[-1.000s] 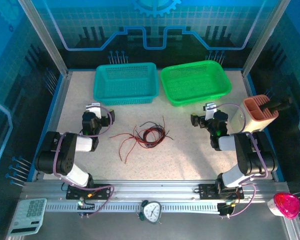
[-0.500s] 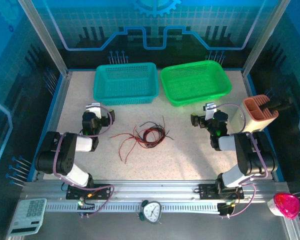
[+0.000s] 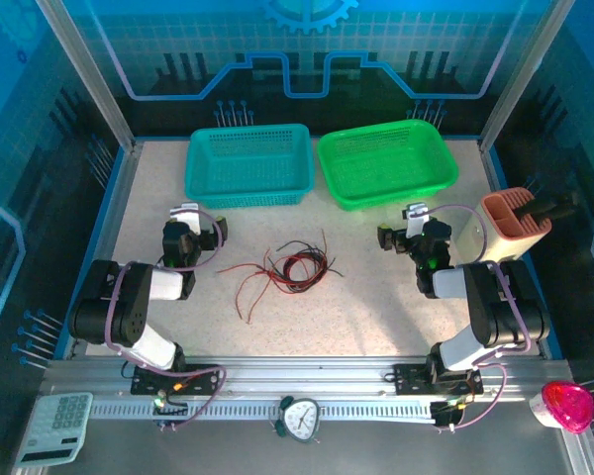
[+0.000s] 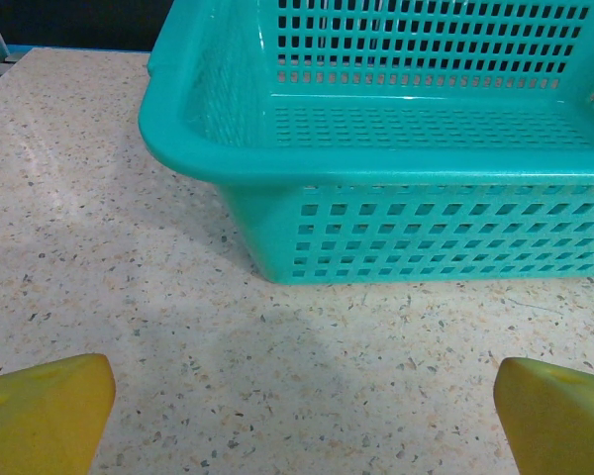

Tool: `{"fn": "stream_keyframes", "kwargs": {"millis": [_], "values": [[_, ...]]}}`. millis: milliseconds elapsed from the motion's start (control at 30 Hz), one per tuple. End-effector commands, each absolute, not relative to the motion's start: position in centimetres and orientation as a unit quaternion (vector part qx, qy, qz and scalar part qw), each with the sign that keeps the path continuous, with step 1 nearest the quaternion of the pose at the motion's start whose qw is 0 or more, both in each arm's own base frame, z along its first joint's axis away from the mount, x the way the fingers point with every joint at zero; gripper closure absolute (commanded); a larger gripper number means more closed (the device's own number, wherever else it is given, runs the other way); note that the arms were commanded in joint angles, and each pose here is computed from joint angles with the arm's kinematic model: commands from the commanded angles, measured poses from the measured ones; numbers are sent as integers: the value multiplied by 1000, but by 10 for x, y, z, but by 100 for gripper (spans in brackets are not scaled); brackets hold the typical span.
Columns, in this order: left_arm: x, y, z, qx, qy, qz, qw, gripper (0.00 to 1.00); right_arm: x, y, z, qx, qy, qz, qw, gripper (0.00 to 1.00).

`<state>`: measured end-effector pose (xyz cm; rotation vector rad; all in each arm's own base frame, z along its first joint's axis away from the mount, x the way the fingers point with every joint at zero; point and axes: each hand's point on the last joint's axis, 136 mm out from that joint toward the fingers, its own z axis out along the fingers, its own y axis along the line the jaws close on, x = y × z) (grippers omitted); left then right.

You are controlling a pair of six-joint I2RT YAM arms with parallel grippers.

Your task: Untangle the cables

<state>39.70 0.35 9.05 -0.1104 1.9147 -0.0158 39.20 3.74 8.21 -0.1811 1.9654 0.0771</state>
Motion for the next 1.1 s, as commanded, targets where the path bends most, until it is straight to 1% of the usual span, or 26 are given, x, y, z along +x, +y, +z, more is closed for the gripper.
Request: {"fn": "stream_keyframes", "kwargs": {"millis": [0,133,233,367,433,467,500,533,567,633,667,800,933,1033,1067], "values": [[399,6,96,-56,810,-6,583,1,400,35,98,-78,817,32,570,0],[403,0,106,-42,820,-12,571,1,400,36,109,-80,819,30,567,0],[400,6,117,-56,820,1,569,1,400,37,134,-82,829,28,553,0],[392,14,143,-78,810,10,581,1,393,38,178,-59,817,49,572,0],[389,16,166,-92,802,6,591,1,389,38,198,-27,813,77,576,0],[387,16,179,-99,798,0,595,1,388,33,209,25,808,101,580,0],[386,16,193,-111,794,-8,597,1,385,20,210,124,809,128,560,0],[385,16,206,-124,793,-20,596,1,379,14,210,183,814,152,531,0],[382,15,216,-138,795,-31,589,1,378,20,217,188,815,178,518,0],[374,13,233,-179,804,-64,563,1,379,49,233,138,818,236,507,0],[371,8,242,-189,805,-85,556,1,379,59,234,132,822,246,496,0],[358,-18,251,-212,822,-170,500,1,375,98,229,90,861,234,442,0],[344,-44,240,-210,846,-211,443,1,372,139,203,57,899,186,393,0],[335,-63,225,-199,862,-225,409,1,375,178,181,16,907,212,365,1],[333,-68,220,-195,866,-228,401,1,378,188,174,10,907,229,353,4]]}}
